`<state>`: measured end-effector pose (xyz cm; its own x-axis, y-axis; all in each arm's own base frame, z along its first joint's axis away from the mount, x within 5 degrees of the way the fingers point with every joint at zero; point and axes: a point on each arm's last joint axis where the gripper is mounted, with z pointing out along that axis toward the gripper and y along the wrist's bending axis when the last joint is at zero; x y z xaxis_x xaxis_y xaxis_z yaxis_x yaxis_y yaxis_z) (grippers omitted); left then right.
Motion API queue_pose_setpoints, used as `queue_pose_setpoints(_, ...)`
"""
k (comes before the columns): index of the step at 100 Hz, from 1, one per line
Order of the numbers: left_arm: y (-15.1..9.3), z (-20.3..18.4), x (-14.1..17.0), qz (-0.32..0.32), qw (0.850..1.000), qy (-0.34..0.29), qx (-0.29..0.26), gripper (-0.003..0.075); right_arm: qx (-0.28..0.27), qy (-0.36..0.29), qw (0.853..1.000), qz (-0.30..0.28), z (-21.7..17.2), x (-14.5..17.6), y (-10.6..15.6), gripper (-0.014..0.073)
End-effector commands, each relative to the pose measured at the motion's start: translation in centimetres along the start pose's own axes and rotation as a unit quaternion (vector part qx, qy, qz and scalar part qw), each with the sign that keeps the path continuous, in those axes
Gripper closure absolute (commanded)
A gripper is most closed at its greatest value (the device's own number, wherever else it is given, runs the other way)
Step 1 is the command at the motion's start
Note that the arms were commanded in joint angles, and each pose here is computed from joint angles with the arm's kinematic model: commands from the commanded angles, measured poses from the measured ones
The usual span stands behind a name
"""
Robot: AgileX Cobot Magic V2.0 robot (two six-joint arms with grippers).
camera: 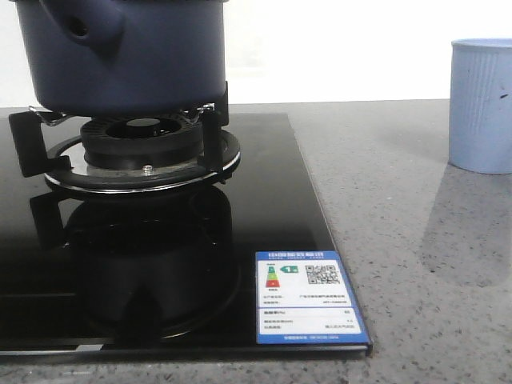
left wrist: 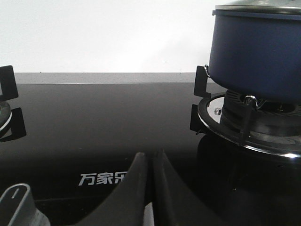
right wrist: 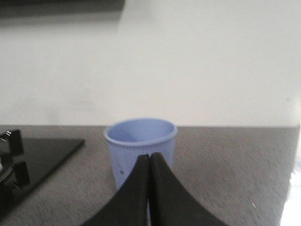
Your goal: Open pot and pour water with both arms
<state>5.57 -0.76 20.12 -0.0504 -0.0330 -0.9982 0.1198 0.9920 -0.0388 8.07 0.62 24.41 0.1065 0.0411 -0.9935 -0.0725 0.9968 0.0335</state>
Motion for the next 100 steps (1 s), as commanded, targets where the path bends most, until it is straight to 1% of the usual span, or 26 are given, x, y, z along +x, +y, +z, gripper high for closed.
queue_pose_setpoints(1, 0.1, -0.2, -0.3, -0.011, 0.999, -0.042, -0.005, 0.0736, 0.015, 0.033, 0.999, -0.014, 0.2, -0.1, -0.3, 0.0656)
queue_pose_setpoints(9, 0.1, -0.2, -0.3, -0.011, 0.999, -0.042, -0.005, 0.0736, 0.02, 0.056, 0.998, -0.029, -0.1, 0.3, -0.4, 0.0656)
queue_pose_setpoints(31, 0.1, -0.2, -0.3, -0.011, 0.999, -0.042, -0.005, 0.0736, 0.031, 0.061, 0.996, -0.054, -2.0, 0.8, -0.5, 0.0656)
queue_pose_setpoints(46, 0.1, -0.2, -0.3, -0.011, 0.999, -0.042, -0.005, 0.0736, 0.03, 0.063, 0.996, -0.053, -2.7, 3.5, -0.6, 0.0656)
queue_pose_setpoints(51, 0.1, -0.2, -0.3, -0.011, 0.999, -0.042, -0.005, 0.0736, 0.028, 0.054, 0.997, -0.048, -2.8, 4.2, -0.6, 0.0656)
queue_pose_setpoints(56, 0.1, -0.2, -0.3, -0.011, 0.999, -0.042, -0.005, 0.0736, 0.029, 0.061, 0.997, -0.043, -3.0, 4.4, -0.6, 0.0656)
queue_pose_setpoints(100, 0.1, -0.2, -0.3, -0.011, 0.999, -0.042, -0.005, 0.0736, 0.03, 0.057, 0.997, -0.044, -3.1, 4.4, -0.6, 0.0656)
